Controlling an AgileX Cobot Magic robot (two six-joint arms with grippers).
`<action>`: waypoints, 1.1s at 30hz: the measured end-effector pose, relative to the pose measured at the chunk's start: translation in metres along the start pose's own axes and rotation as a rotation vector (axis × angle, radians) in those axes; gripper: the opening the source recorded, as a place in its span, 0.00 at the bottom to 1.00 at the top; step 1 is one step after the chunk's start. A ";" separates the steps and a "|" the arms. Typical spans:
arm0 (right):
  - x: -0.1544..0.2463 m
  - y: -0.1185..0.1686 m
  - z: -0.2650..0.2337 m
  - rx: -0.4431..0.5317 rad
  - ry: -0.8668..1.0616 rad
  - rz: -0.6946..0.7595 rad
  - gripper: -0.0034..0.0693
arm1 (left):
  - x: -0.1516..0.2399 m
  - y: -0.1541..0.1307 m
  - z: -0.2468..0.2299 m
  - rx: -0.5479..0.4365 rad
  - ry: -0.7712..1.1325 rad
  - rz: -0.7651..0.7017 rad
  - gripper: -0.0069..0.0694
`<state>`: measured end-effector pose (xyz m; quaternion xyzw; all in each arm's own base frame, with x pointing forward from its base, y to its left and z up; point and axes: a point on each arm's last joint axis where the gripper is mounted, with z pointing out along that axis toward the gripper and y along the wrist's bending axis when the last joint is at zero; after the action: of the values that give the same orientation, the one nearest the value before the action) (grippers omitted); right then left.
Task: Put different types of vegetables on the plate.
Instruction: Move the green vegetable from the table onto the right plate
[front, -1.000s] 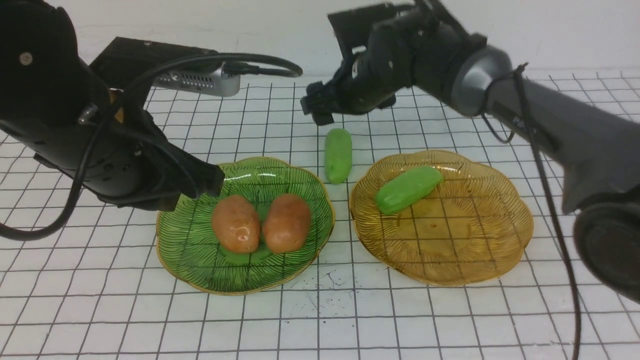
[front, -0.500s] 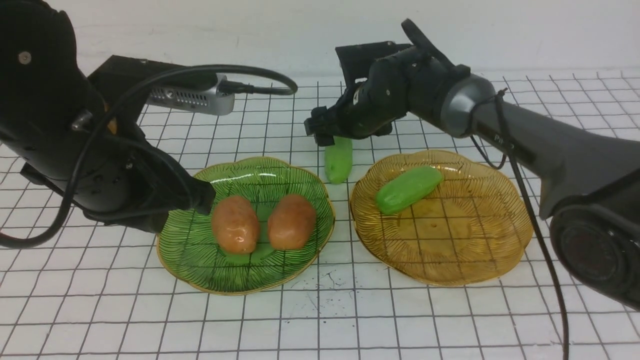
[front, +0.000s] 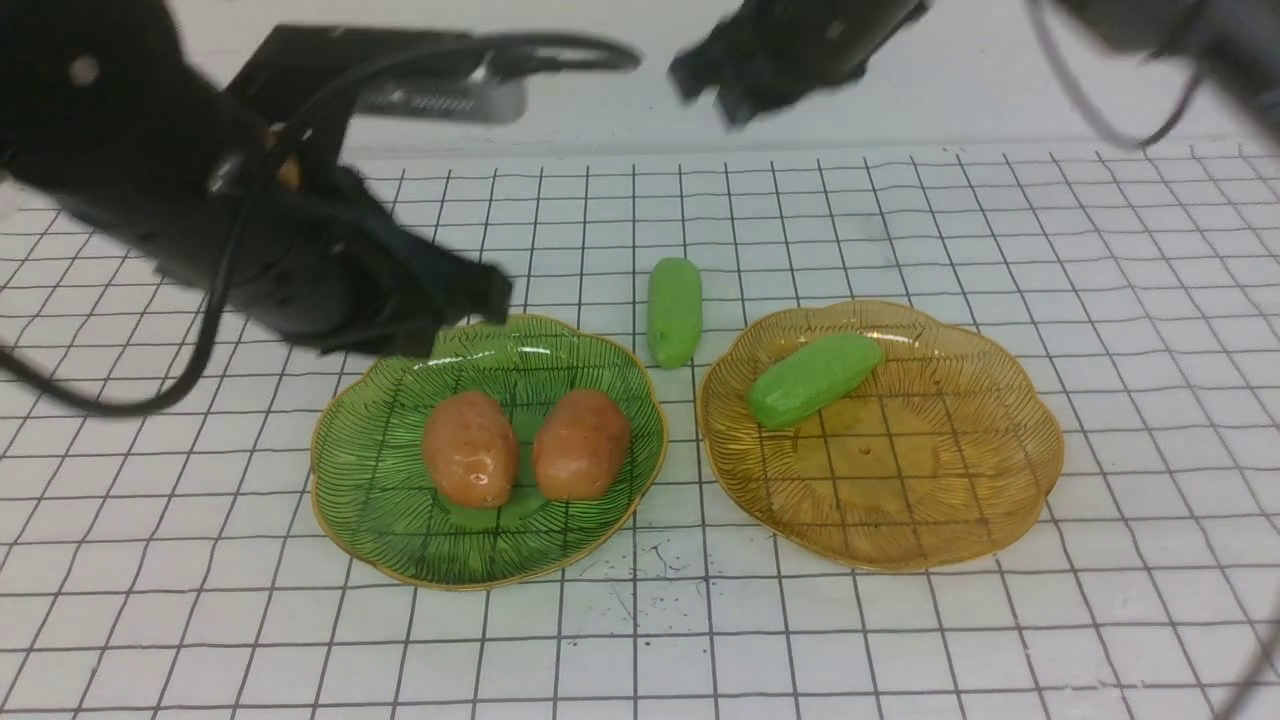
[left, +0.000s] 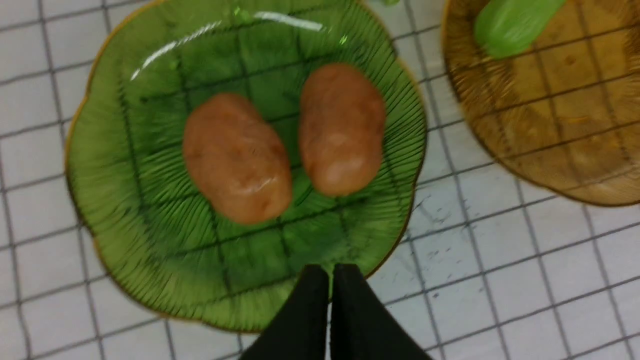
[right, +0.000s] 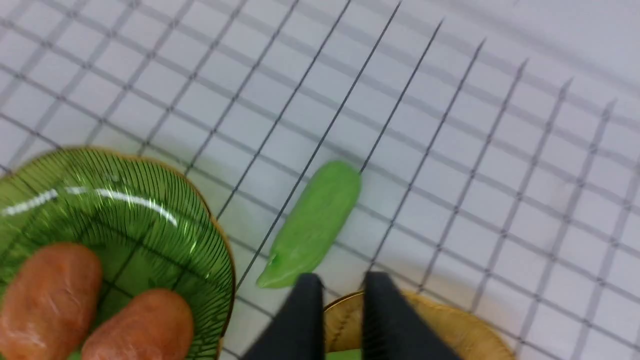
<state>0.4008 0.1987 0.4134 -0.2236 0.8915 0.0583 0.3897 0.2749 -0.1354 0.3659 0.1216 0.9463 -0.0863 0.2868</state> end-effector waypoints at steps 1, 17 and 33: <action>-0.002 -0.007 -0.023 0.012 -0.028 0.018 0.09 | -0.010 -0.006 0.007 0.014 -0.002 0.014 0.08; 0.139 -0.021 -0.237 0.060 -0.173 0.123 0.03 | -0.104 -0.043 0.106 0.106 0.038 -0.006 0.08; 0.278 -0.017 -0.274 0.170 -0.395 0.134 0.03 | -0.106 -0.038 0.244 0.029 -0.070 -0.008 0.69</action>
<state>0.0598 0.0097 0.4031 -0.1147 0.8124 0.0514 0.5694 0.4769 -0.2481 0.2292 0.1187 0.9348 -0.1053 0.3179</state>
